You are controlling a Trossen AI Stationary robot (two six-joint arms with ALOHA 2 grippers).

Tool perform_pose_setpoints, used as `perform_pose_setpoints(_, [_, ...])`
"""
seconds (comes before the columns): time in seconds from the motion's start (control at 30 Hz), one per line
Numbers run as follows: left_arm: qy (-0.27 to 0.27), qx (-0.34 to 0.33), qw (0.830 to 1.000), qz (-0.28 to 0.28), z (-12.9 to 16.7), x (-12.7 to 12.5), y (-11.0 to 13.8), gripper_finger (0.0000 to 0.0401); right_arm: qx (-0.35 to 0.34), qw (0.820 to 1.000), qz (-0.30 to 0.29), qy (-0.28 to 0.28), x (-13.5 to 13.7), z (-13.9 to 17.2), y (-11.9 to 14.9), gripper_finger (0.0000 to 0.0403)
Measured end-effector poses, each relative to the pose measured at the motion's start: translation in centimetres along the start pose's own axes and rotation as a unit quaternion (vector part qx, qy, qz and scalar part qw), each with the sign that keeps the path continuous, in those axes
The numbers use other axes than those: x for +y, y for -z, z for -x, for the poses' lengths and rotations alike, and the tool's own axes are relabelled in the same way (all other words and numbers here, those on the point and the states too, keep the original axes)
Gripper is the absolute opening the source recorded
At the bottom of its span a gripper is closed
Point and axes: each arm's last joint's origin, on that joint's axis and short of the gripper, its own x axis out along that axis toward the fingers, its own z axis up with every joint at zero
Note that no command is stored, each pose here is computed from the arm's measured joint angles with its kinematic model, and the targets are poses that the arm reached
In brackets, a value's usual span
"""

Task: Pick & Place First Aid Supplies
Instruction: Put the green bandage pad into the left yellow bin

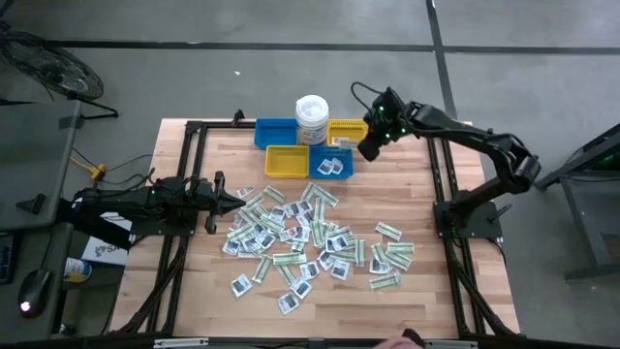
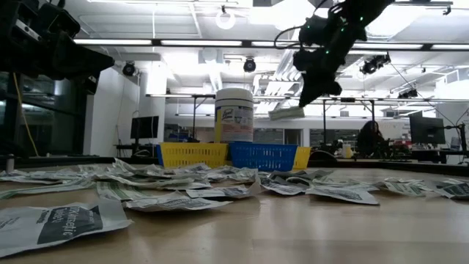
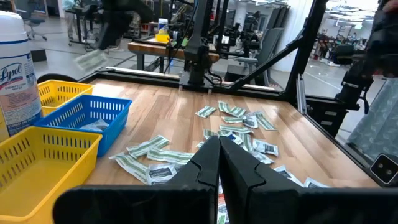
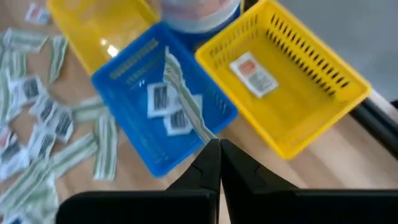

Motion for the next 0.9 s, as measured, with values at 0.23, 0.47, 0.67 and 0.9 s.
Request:
perform_pose_setpoints(0.23, [0.000,0.000,1.000,0.000,0.0,0.0,0.0,0.0007,-0.077,0.995,0.008,-0.057,0.8,-0.3,-2.6,0.0000])
perform_pose_setpoints(0.47, [0.000,0.000,1.000,0.000,0.0,0.0,0.0,0.0007,-0.080,0.990,0.070,-0.095,3.8,-2.3,-5.2,0.0000])
perform_pose_setpoints(0.67, [0.000,0.000,1.000,0.000,0.0,0.0,0.0,0.0007,-0.058,0.989,0.081,-0.114,5.9,-6.6,-7.2,0.0000])
perform_pose_setpoints(0.9, [0.000,0.000,1.000,0.000,0.0,0.0,0.0,0.0007,-0.014,0.988,0.063,-0.142,7.7,-12.1,-7.8,0.0000])
